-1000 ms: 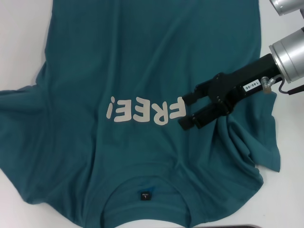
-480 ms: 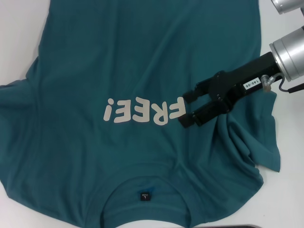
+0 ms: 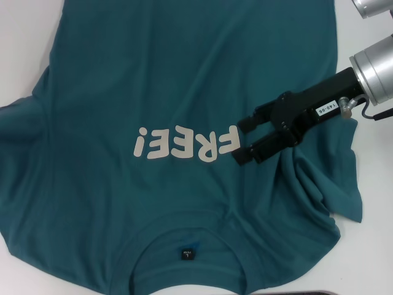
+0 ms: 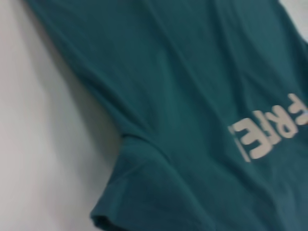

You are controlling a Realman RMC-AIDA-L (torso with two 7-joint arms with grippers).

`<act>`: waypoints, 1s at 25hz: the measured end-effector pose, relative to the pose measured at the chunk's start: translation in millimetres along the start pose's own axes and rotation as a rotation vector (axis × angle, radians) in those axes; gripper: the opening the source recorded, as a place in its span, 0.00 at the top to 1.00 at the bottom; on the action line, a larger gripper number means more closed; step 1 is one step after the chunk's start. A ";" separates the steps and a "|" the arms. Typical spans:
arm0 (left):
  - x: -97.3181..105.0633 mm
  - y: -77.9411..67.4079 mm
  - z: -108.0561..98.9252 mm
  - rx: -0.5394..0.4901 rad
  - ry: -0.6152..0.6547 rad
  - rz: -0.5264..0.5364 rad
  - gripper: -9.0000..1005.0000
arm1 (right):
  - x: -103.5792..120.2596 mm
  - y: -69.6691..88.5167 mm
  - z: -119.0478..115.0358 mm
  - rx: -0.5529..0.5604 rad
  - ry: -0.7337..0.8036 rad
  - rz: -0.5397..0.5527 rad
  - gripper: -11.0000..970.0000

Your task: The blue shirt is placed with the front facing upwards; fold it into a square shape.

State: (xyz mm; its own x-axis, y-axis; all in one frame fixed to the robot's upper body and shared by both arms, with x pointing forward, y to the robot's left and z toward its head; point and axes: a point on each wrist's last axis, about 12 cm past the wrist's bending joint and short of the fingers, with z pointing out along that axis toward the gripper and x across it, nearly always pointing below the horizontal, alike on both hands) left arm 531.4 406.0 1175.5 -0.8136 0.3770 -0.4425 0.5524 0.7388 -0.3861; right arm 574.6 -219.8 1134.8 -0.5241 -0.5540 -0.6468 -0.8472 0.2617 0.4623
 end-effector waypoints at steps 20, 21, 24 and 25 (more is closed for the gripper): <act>-34.4 -26.8 15.6 0.141 0.063 0.055 0.99 | 2.3 -2.6 -7.9 0.018 -0.017 -0.004 0.04; -35.8 -27.7 16.2 0.143 0.069 0.056 0.99 | 2.1 -3.1 -8.6 0.022 -0.019 -0.005 0.04; -40.3 -31.0 18.5 0.155 0.079 0.055 0.98 | 2.0 -5.1 -11.0 0.040 -0.021 -0.004 0.04; -42.5 -33.0 19.9 0.164 0.080 0.056 0.98 | 2.1 -5.7 -11.7 0.044 -0.022 -0.003 0.04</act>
State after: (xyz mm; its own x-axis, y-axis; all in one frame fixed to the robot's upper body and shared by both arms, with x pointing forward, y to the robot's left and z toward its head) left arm 551.4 354.5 1191.0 -0.7890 0.4630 -0.4038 0.6140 0.6172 -0.4921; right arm 579.4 -231.7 1137.9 -0.5226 -0.5379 -0.6615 -0.8518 0.2948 0.4332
